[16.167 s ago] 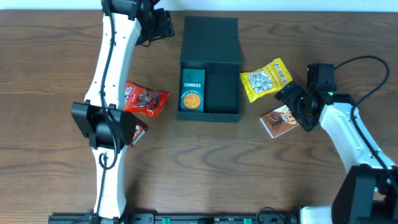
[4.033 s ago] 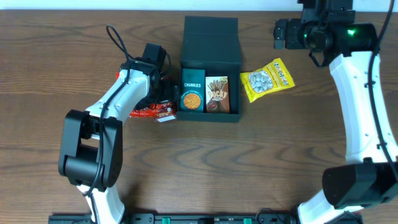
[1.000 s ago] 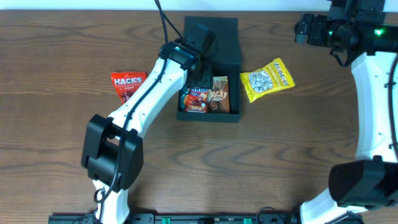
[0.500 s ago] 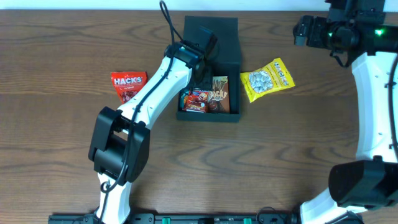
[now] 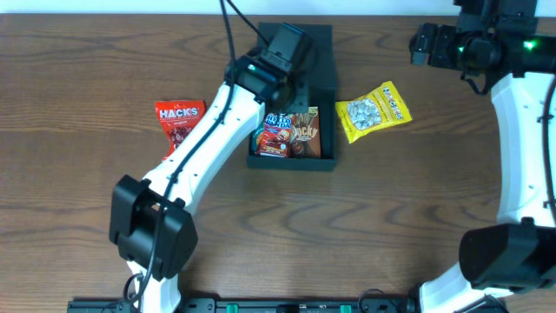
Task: Pack container
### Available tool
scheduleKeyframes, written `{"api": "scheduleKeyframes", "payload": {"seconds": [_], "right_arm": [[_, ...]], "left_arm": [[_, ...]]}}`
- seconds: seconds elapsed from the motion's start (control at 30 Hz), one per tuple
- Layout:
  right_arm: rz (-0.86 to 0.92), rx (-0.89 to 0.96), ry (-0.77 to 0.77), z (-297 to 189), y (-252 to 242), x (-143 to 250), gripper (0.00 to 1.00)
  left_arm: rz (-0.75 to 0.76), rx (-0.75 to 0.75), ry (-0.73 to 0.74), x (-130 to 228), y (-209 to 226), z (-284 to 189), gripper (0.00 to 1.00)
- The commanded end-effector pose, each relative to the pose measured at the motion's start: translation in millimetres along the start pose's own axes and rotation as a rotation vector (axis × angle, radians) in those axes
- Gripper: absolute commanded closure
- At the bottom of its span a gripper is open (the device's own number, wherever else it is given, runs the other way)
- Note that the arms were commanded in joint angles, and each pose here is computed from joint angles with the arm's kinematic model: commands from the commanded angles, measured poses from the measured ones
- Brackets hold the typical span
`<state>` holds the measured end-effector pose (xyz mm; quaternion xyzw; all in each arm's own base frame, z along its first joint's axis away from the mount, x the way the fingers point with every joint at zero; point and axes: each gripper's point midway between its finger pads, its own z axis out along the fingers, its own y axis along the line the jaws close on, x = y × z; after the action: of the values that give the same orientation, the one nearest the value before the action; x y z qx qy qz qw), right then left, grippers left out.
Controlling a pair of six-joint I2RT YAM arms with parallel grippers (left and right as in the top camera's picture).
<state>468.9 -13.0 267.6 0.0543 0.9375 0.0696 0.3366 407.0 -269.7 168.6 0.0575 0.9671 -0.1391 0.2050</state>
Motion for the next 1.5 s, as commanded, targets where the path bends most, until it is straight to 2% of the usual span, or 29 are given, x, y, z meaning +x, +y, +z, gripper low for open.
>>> {"api": "scheduleKeyframes", "payload": {"seconds": [0.0, 0.27, 0.7, 1.03, 1.47], "right_arm": [[0.002, -0.006, -0.021, -8, 0, -6, 0.01], [0.038, 0.013, -0.007, -11, -18, -2, 0.01], [0.08, -0.06, -0.012, -15, -25, -4, 0.01], [0.081, -0.06, -0.005, -15, -25, -3, 0.01], [0.081, -0.06, -0.005, -15, -25, -3, 0.01]], "left_arm": [[0.002, 0.033, 0.064, 11, -8, 21, 0.94], [-0.006, 0.015, 0.159, 31, -1, 55, 0.94], [-0.014, -0.027, 0.257, 55, 11, 96, 0.94], [-0.015, -0.139, 0.221, 48, 37, 98, 0.94], [-0.047, -0.144, 0.224, 43, 49, 97, 0.94]]}}
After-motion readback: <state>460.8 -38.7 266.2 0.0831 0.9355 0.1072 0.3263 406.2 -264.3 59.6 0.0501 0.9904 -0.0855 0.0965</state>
